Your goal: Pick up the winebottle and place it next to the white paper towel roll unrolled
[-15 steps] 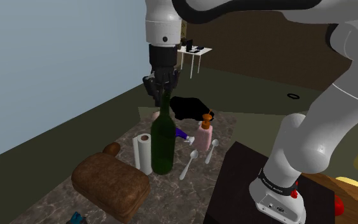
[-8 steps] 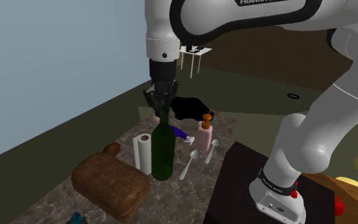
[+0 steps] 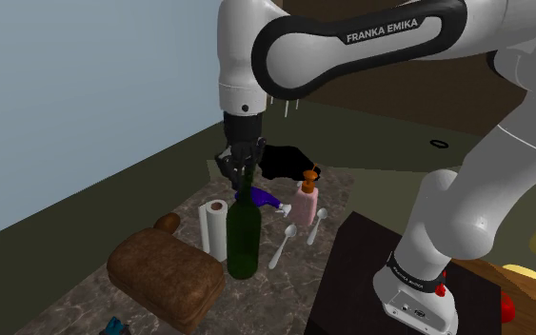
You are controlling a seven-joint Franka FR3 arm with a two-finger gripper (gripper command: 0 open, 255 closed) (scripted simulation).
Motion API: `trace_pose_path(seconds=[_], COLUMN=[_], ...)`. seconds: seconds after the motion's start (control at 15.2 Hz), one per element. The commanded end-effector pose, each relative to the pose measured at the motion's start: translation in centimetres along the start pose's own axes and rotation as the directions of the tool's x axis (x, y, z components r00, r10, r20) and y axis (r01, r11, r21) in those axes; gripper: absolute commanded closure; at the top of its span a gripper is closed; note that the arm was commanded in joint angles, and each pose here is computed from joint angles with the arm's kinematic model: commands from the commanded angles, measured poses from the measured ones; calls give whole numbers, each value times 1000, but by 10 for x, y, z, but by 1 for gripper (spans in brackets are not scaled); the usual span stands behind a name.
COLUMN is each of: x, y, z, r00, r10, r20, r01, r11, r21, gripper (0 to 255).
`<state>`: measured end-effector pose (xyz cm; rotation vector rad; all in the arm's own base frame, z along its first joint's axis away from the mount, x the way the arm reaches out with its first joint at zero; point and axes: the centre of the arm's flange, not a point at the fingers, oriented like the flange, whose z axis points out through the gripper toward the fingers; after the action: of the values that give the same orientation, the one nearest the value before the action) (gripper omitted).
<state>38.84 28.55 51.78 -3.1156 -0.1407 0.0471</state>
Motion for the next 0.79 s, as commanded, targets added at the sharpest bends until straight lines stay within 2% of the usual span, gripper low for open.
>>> trace_pose_path(seconds=[0.0,0.4,0.73], x=[-1,0,0], y=[1,1,1], z=[11,40,40], r00=[1000,1000,1000], r10=[0,0,0], r20=[-1,-1,-1], r01=[0,0,0], r11=[1000,1000,1000], r21=[0,0,0], gripper=[255,255,255])
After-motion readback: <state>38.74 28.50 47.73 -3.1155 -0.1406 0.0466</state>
